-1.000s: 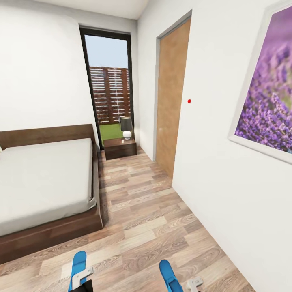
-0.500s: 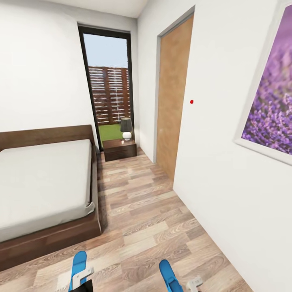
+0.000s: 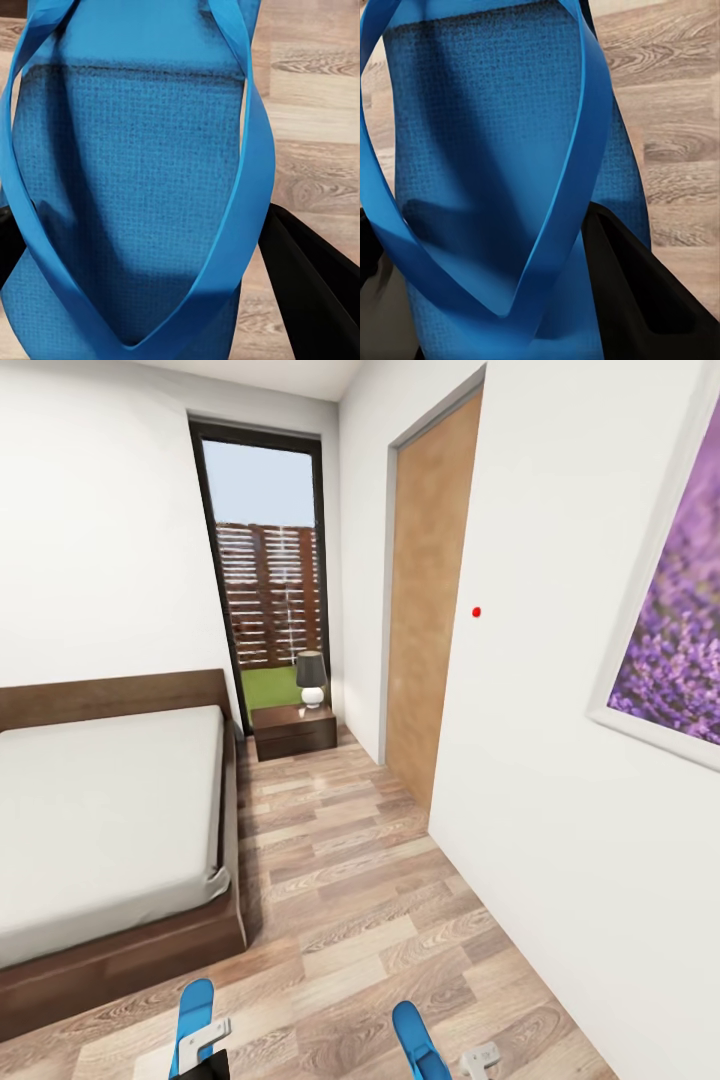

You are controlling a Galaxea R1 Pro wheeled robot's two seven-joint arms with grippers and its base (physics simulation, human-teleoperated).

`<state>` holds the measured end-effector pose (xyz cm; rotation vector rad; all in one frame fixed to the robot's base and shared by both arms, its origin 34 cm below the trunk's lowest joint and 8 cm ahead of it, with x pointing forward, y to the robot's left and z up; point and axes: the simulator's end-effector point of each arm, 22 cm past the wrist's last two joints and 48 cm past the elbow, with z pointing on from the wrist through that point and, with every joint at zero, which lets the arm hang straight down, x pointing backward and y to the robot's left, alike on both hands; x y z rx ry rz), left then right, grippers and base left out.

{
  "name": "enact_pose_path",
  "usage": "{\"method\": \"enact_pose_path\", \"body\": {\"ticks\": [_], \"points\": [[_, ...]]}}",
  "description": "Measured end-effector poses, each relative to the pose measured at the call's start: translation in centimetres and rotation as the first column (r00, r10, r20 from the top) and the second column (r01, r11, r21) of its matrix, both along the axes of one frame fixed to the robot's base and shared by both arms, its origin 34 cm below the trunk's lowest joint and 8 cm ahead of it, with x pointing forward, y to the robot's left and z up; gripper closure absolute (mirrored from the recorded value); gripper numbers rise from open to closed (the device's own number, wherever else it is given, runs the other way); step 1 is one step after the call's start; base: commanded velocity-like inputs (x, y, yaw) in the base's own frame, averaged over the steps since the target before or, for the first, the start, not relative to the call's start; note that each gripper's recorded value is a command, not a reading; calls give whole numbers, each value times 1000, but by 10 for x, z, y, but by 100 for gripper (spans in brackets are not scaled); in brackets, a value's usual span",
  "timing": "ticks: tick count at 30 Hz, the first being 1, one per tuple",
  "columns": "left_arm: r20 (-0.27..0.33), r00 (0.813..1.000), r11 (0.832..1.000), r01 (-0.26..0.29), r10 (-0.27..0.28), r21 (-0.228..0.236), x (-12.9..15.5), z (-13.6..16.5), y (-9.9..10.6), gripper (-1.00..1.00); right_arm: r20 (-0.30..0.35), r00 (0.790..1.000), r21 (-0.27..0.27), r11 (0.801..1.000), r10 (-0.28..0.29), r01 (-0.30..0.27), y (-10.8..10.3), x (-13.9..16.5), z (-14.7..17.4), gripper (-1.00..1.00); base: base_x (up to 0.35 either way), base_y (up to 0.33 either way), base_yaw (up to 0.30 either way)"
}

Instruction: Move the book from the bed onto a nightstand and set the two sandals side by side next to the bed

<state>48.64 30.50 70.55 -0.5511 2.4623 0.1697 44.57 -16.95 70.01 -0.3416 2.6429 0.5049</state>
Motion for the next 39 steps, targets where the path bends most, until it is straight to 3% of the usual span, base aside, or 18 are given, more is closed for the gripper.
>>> {"method": "enact_pose_path", "body": {"ticks": [39], "points": [[-29,1000,1000,4,-4,0,-9,-11,-1,100,-34,999,-3,1000,3,-3,0,-11,-11,100,4,0,0]]}}
